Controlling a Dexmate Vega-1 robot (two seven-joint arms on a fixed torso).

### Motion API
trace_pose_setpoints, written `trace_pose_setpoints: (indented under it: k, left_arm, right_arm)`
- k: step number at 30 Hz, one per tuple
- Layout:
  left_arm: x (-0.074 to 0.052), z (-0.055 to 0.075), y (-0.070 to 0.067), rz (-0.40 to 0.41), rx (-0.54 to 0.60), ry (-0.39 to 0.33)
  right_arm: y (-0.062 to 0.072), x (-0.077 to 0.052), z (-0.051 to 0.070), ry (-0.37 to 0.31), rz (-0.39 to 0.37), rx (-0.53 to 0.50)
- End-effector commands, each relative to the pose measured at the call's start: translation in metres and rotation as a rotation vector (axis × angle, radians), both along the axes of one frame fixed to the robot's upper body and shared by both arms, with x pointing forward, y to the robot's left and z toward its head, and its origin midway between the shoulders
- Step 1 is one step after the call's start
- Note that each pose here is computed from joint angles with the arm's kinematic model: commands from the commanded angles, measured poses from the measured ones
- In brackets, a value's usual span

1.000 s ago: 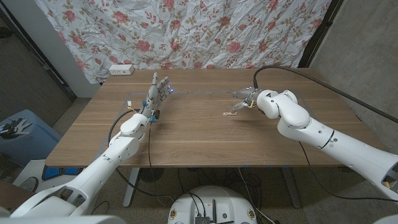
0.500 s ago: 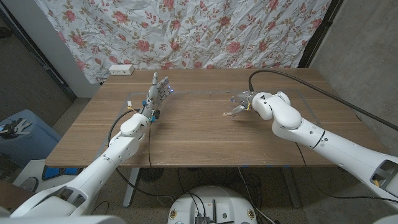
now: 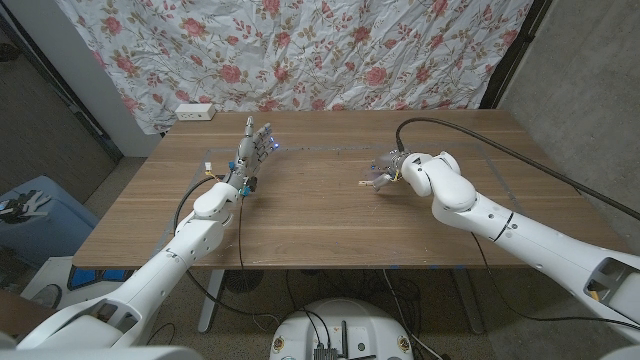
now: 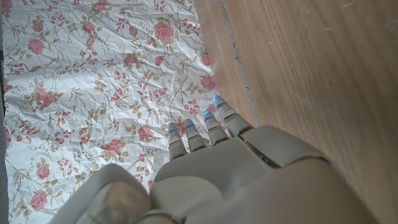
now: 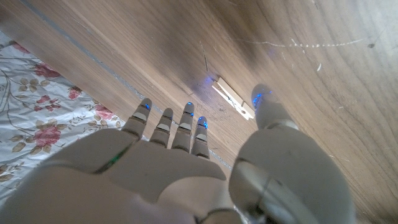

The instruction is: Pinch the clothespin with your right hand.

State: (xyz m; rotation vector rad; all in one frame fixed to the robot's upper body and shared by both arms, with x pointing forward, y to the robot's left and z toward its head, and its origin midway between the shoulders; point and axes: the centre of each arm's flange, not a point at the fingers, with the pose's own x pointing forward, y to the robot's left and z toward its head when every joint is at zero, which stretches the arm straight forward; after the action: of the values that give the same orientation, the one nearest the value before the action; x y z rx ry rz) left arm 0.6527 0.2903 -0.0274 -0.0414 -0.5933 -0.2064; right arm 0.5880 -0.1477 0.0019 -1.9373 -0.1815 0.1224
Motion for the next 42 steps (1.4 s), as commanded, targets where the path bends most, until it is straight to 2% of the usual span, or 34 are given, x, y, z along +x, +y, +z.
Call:
trace_pose_setpoints:
  k: [1, 16, 25, 42]
  left_arm:
    - [-0.0001, 0.0, 0.0001, 0.0, 0.0, 0.0]
    - [-0.0001, 0.0, 0.0, 0.0, 0.0, 0.0]
    - [0.0, 0.0, -0.0001, 0.0, 0.0, 0.0]
    - [0.0, 0.0, 0.0, 0.0, 0.0, 0.0]
  right_arm:
    - [0.0014, 0.0066, -0.0063, 0.0, -0.018, -0.005]
    - [0.0071, 0.0132, -0.005, -0.024, -0.028, -0.011]
    - [0.0076, 0.0127, -0.0026, -0.072, -0.033, -0.035]
    - [0.0085, 0.0162, -0.008, -0.154, -0.003, -0.091]
